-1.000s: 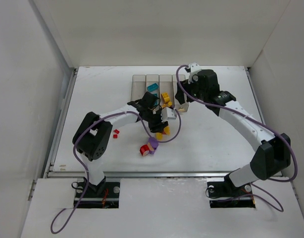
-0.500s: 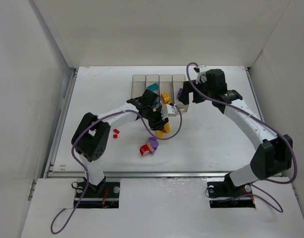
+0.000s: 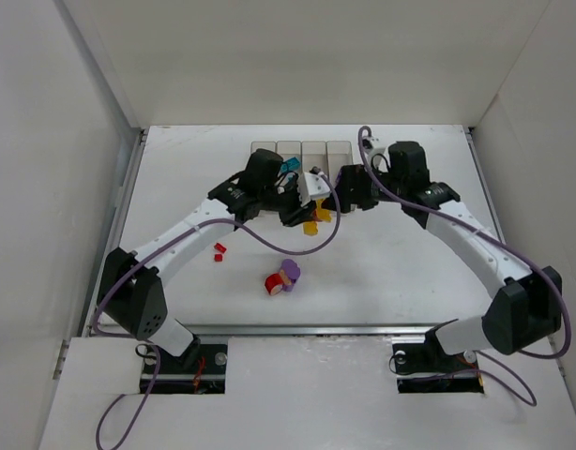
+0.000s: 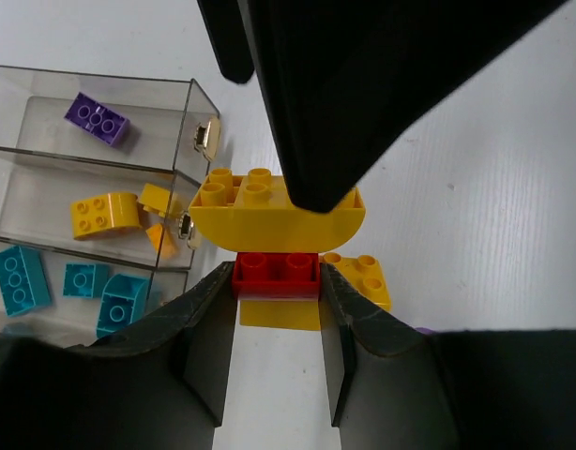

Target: Sort the legos into containers by color

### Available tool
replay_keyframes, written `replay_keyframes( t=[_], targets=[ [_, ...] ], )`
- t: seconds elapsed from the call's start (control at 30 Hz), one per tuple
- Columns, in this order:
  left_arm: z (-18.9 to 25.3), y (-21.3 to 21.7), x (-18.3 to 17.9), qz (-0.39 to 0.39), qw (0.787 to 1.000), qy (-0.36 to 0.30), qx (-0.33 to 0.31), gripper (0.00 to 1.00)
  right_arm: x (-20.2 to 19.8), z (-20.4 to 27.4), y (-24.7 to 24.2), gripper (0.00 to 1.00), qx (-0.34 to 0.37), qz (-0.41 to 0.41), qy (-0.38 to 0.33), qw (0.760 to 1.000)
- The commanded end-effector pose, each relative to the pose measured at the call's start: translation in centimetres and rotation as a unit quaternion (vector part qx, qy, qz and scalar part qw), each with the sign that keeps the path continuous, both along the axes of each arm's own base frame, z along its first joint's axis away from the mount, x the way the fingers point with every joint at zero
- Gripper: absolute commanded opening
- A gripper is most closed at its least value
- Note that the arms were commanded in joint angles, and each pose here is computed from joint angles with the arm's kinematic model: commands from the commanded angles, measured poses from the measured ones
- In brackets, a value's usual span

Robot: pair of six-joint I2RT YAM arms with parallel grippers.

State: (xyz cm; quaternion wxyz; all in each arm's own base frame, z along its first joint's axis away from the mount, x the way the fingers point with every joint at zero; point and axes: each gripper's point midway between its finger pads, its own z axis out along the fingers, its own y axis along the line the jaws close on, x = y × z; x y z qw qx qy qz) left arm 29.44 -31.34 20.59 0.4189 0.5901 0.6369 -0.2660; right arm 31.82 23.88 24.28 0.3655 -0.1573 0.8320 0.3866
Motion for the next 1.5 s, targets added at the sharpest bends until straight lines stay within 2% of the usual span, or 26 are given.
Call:
replay_keyframes(
  t=[0.0,0.1,0.27,0.37,0.47,0.6,0.63,0.7,0.73,0.83,0.87,1.03,1.3,1.47],
  targets=[
    [3.3,-0.8,0.5,0.011,0.999,-0.020,-0.037,0.00,-0.6,0.2,2.4,1.00,0.048,0.049,0.014,0.998],
    [3.8,-0.9,0.5,0.010,0.999,-0.028,-0.043,0.00,0.1,1.1,2.8,1.00,0.058,0.042,-0.006,0.997],
    [4.3,-0.8,0.7,0.016,0.998,-0.036,-0.050,0.00,0.3,0.0,3.5,0.98,0.057,0.047,0.015,0.997],
    [4.8,-0.8,0.7,0.016,0.997,-0.043,-0.056,0.00,0.4,-0.7,3.7,0.91,0.056,0.051,0.025,0.997],
    [4.5,-0.7,1.0,0.026,0.997,-0.042,-0.053,0.00,0.4,-0.9,4.1,0.79,0.056,0.056,0.025,0.997],
    [5.1,-0.7,0.9,0.028,0.997,-0.045,-0.060,0.00,0.6,-1.0,4.2,0.78,0.055,0.055,0.026,0.997],
    [5.1,-0.8,0.8,0.024,0.997,-0.044,-0.062,0.00,0.6,-1.0,4.2,0.68,0.055,0.055,0.026,0.997],
    [4.7,-0.7,0.7,0.024,0.997,-0.040,-0.059,0.00,0.7,-0.9,4.2,0.55,0.057,0.056,0.022,0.997],
    [4.7,-0.7,0.7,0.024,0.997,-0.040,-0.059,0.00,0.7,-0.9,4.2,0.40,0.057,0.056,0.022,0.997],
    [4.8,-0.6,0.7,0.031,0.997,-0.040,-0.062,0.00,0.7,-0.4,4.4,0.16,0.060,0.060,0.019,0.996],
    [4.4,-0.4,0.8,0.035,0.997,-0.038,-0.057,0.00,0.7,-0.7,4.5,0.02,0.061,0.065,0.024,0.996],
    [2.3,0.4,0.5,0.054,0.998,-0.019,-0.040,0.00,0.8,-0.5,3.7,0.00,0.064,0.053,0.025,0.996],
    [-1.7,2.5,-0.3,0.074,0.997,0.016,-0.003,0.00,1.1,0.4,-1.4,0.00,0.070,-0.006,0.013,0.997],
    [-3.9,3.5,-0.6,0.075,0.996,0.030,0.024,0.00,1.5,-0.3,-3.8,0.00,0.033,-0.036,0.010,0.999]
  ],
)
